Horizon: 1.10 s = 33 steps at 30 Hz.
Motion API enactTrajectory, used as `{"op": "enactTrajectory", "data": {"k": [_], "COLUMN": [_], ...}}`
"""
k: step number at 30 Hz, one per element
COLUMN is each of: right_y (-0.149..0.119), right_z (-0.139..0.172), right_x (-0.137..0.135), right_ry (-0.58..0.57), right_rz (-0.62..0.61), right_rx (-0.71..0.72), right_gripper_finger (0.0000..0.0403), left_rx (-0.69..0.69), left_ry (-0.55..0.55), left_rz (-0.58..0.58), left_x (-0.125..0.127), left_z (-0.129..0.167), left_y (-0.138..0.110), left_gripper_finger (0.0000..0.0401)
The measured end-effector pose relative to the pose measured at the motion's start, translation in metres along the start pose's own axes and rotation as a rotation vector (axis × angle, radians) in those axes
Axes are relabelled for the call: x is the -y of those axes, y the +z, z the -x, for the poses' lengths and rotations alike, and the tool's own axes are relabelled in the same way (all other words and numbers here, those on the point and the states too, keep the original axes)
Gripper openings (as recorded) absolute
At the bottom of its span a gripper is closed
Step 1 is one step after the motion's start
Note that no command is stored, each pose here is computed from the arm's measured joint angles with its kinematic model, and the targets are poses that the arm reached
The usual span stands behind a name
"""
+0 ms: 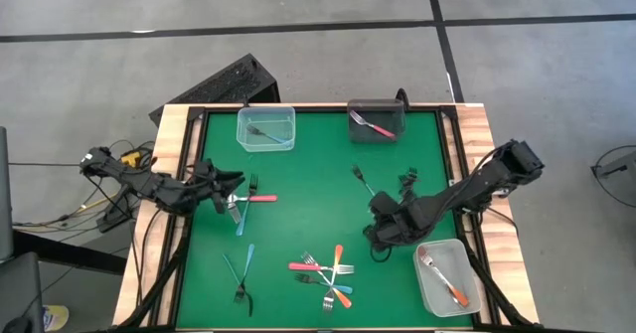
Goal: Sort silverware by color (type)
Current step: Put the black fork into the transparent bin
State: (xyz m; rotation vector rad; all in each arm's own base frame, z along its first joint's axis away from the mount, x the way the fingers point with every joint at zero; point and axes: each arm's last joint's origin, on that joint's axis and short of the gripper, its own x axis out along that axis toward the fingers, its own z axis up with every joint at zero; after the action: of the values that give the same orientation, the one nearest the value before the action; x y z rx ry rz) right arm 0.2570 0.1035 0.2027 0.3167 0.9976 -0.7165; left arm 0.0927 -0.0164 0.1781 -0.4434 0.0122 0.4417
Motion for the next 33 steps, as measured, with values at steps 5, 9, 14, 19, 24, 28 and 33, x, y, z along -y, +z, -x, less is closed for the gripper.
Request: {"op": "enactTrajectory", "data": {"k": [5, 9, 14, 19, 24, 28, 33], "right_y": [0.004, 0.011, 0.015, 0.014, 0.013, 0.012, 0.015], "right_z": [-0.001, 0.007, 0.010, 0.007, 0.018, 0.025, 0.016], "right_x": [-0.015, -0.017, -0.018, -0.010, 0.000, 0.004, -0.001], "right_ry": [0.163, 0.195, 0.170, 0.110, 0.115, 0.123, 0.109], "right_rz": [0.039, 0.041, 0.028, 0.017, 0.032, 0.050, 0.079], "right_rx": [0.026, 0.047, 0.106, 0.064, -0.015, -0.006, 0.007], "right_gripper_finger": [0.0056, 0.0056, 0.0056, 0.0056, 0.0056, 0.0056, 0.0056], "left_rx": [0.016, 0.016, -0.029, -0.040, -0.052, -0.055, -0.095], "left_ry": [0.031, 0.073, 0.039, -0.003, 0.006, 0.034, 0.001], "left_rz": [-0.024, -0.093, -0.073, -0.030, -0.059, -0.103, -0.130], "left_x": [-0.001, -0.003, -0.003, -0.003, -0.003, -0.003, -0.002], "left_z": [0.000, 0.000, 0.000, -0.002, -0.004, -0.005, -0.007], "left_y": [0.001, -0.001, -0.004, -0.012, -0.015, -0.016, -0.019], "left_gripper_finger": [0.0098, 0.0098, 0.0098, 0.0098, 0.0098, 0.0098, 0.0098]}}
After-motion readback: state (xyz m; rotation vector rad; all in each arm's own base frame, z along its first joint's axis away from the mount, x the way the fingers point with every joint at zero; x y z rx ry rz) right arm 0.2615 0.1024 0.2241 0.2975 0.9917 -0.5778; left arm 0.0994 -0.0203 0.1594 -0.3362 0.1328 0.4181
